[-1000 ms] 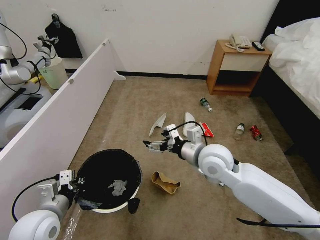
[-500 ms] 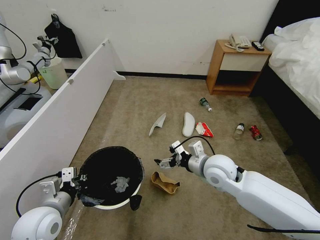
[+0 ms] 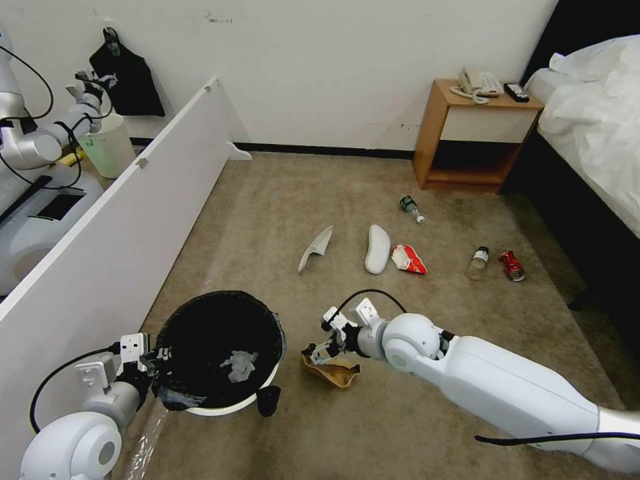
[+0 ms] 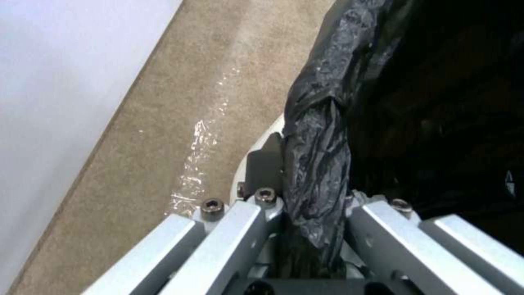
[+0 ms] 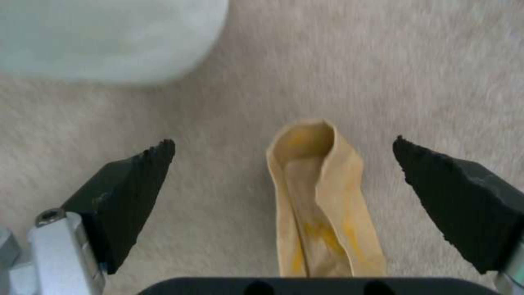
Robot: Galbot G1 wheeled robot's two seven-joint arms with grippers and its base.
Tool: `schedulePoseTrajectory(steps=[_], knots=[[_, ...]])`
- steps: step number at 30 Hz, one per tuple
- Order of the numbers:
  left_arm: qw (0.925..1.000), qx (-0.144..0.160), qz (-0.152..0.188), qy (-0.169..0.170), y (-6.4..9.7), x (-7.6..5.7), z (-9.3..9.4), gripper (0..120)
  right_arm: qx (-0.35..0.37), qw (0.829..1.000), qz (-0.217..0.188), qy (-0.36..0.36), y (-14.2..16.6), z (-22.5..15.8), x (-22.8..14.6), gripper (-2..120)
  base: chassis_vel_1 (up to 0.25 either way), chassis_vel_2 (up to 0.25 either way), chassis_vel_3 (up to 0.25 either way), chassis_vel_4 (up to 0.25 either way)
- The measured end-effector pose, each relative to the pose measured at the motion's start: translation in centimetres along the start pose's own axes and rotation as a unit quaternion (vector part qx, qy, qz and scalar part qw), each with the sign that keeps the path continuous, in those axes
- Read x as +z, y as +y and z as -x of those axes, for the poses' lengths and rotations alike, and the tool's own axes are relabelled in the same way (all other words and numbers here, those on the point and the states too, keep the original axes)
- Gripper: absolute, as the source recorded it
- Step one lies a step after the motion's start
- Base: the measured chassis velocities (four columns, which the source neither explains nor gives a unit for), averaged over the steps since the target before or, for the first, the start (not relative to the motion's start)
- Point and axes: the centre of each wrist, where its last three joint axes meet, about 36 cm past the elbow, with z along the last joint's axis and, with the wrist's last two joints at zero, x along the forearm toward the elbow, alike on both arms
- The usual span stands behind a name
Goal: Pick up the trash bin, then pick up the garbage from the floor and place it into the trash bin.
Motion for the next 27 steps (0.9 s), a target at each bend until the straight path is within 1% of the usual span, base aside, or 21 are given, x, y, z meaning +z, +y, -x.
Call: schedulePoseTrajectory(steps=[7, 8, 12, 18, 21, 27], knots=[[1.0000, 0.000, -0.002, -0.003, 0.0, -0.1, -0.1, 1, 0.006, 1.000, -0.008, 0.026, -0.3, 1.6, 1.6, 100, 0.000, 0.000, 0.000, 0.000], [1.0000, 0.000, -0.002, -0.005, 0.0, -0.1, -0.3, 1, 0.012, 0.999, -0.007, 0.037, -0.7, 2.3, 2.4, 100, 0.000, 0.000, 0.000, 0.000], [1.0000, 0.000, -0.002, -0.008, 0.0, -0.2, -0.6, 1, 0.025, 0.998, -0.004, 0.052, -1.4, 3.5, 3.5, 100, 0.000, 0.000, 0.000, 0.000], [1.0000, 0.000, -0.003, -0.009, 0.0, -0.1, -0.7, 1, 0.034, 0.997, -0.004, 0.063, -1.9, 4.7, 4.4, 100, 0.000, 0.000, 0.000, 0.000], [0.9999, 0.000, -0.005, -0.010, -0.1, -0.1, -0.7, 1, 0.045, 0.996, -0.007, 0.071, -2.2, 6.0, 5.3, 100, 0.000, 0.000, 0.000, 0.000], [0.9999, -0.001, -0.007, -0.012, 0.0, -0.1, -0.8, 1, 0.048, 0.996, -0.009, 0.073, -2.2, 7.1, 5.6, 100, 0.000, 0.000, 0.000, 0.000]])
